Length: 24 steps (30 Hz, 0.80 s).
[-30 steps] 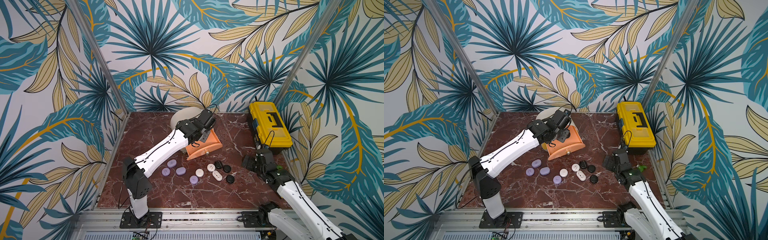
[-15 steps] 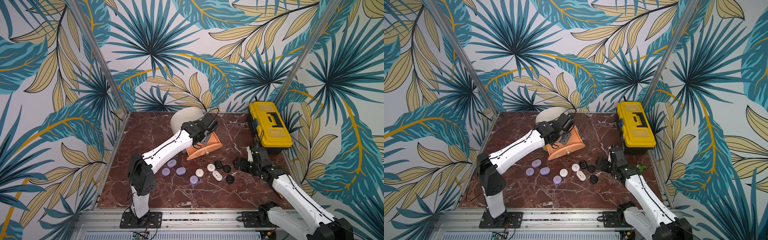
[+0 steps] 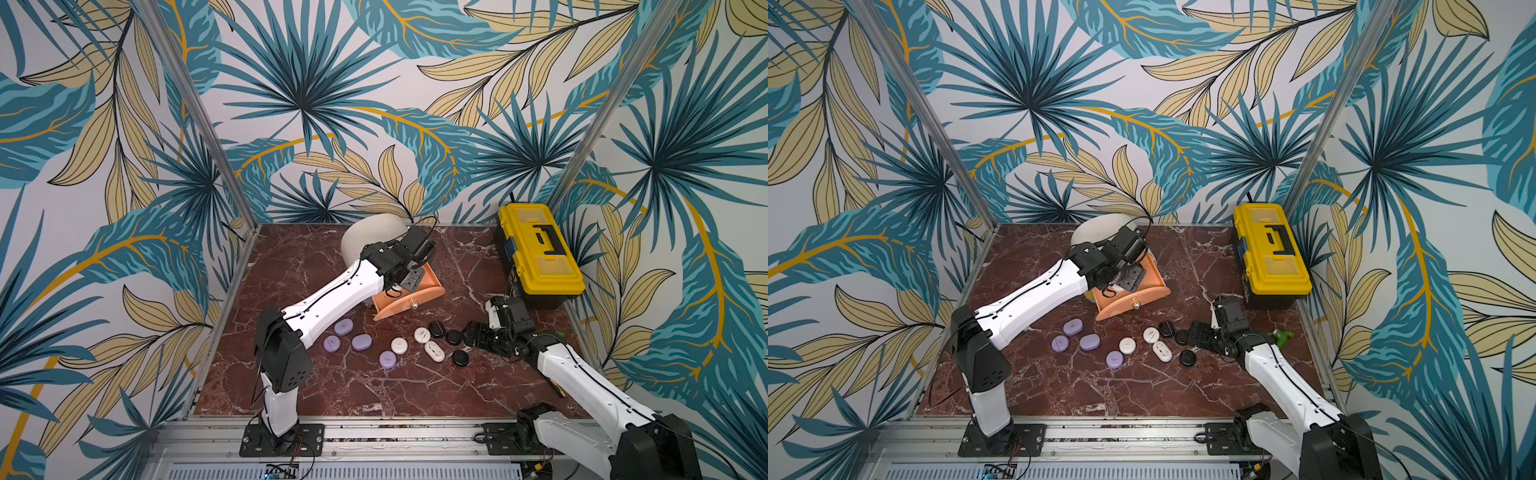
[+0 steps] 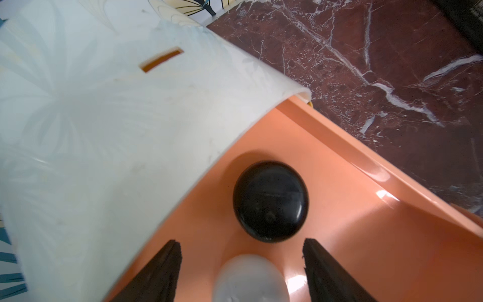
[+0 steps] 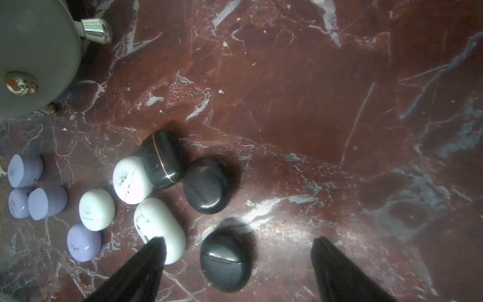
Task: Put the bluetooth earphones in the drawer according to color
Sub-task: Place the bluetooth earphone in the drawer, then pick up the Bluetooth earphone from the center of the board.
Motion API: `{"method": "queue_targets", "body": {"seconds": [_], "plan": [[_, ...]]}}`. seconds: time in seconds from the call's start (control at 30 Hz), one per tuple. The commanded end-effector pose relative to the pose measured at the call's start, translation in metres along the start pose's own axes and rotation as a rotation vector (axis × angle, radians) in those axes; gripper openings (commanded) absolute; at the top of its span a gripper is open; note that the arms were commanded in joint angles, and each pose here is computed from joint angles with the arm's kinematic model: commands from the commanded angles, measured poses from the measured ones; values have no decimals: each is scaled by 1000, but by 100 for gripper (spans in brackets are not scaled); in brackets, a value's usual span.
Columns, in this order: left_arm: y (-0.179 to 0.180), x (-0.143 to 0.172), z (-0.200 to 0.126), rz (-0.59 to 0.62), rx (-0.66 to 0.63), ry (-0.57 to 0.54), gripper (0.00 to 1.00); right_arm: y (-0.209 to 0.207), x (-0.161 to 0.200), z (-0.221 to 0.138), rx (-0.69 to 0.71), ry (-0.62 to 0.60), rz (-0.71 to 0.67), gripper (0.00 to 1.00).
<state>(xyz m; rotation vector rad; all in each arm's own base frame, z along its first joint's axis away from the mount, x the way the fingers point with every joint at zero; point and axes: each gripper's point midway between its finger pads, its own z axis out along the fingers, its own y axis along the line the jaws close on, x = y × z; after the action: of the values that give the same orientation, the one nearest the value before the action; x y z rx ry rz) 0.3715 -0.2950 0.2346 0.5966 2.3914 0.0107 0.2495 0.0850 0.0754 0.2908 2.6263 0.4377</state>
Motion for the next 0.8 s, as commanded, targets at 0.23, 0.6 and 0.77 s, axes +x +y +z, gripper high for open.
{"method": "queue_targets", "body": {"seconds": [0.23,0.6,0.77], "plan": [[7,-14,-75,-79,134,-168,92,6,17,0,-13,39,-12,88],[49,20,-118,-198,81,-397,100,49,23,-3,-163,-4,-123,80],[74,55,-119,-262,15,-429,100,64,23,1,-205,-15,-138,78]]}}
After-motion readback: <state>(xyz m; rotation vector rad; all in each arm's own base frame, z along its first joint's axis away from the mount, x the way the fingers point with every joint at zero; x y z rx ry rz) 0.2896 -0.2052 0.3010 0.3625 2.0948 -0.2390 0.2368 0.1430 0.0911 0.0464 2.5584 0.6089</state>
